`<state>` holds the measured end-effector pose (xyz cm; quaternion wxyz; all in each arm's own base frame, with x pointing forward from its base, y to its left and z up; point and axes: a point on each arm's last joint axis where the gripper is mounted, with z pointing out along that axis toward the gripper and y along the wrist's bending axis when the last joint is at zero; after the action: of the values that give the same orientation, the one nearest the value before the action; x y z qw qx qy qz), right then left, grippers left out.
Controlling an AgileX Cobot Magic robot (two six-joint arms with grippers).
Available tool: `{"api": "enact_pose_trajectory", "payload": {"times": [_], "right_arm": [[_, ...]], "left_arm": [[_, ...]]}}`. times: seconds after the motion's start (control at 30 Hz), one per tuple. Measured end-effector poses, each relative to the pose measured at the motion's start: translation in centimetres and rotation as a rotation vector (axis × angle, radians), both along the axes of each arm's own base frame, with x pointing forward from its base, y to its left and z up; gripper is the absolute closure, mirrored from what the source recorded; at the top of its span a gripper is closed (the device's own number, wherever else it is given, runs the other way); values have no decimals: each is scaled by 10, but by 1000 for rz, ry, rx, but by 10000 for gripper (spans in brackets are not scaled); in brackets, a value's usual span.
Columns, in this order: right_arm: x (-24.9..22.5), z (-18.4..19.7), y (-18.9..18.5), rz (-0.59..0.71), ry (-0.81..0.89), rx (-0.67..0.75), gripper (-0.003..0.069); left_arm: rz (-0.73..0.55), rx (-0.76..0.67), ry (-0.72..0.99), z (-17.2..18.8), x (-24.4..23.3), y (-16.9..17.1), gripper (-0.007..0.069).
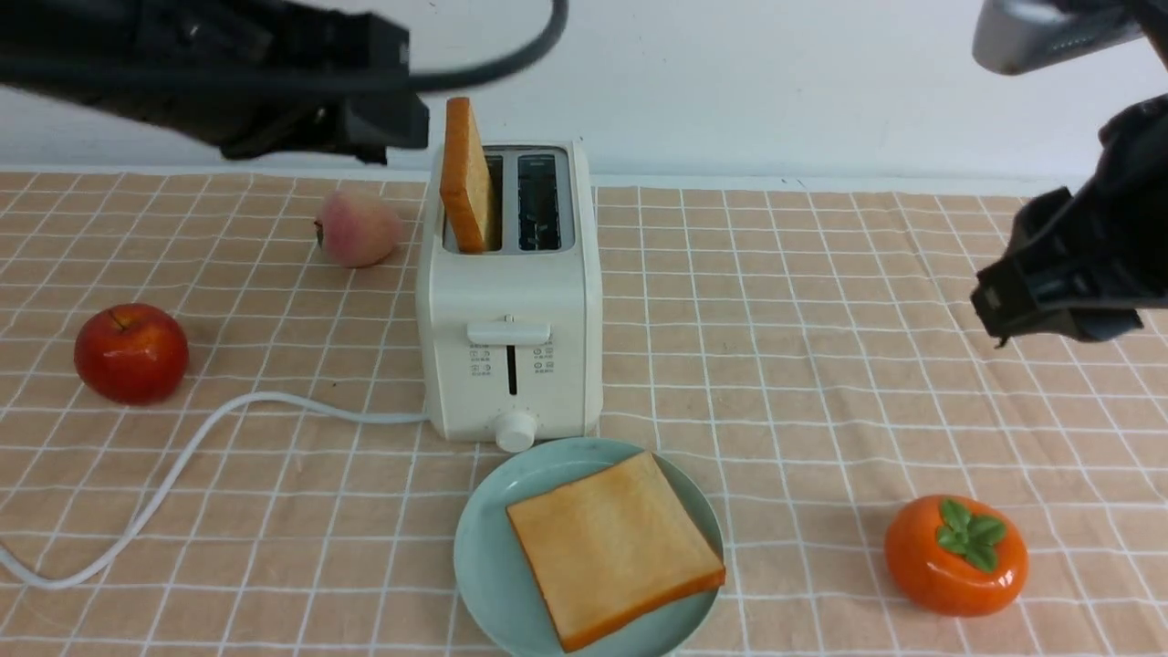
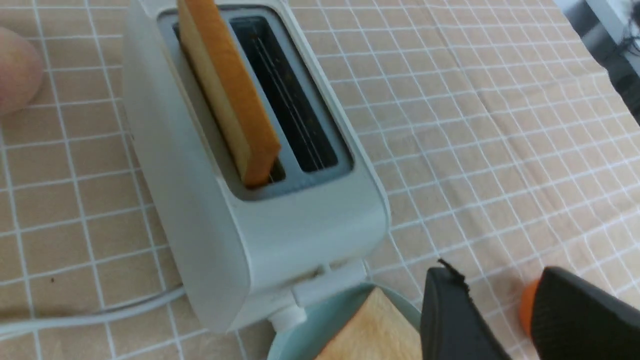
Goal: Take toasted bread from bread machine on light coffee tablecloth place on plate.
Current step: 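Reach for a toast slice standing in the toaster with the left gripper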
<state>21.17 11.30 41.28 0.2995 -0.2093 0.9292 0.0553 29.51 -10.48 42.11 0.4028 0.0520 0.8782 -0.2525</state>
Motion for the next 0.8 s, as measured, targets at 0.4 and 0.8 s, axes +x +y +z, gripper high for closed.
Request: {"api": "enact_pose_trajectory", "payload": {"times": [0.4, 0.8], "right_arm": [[-5, 1, -6, -72, 29, -5, 393], [-20, 14, -16, -75, -24, 19, 395]], "left_arm": [[209, 24, 226, -36, 112, -16, 206], [179, 102, 321, -101, 153, -27, 218]]}}
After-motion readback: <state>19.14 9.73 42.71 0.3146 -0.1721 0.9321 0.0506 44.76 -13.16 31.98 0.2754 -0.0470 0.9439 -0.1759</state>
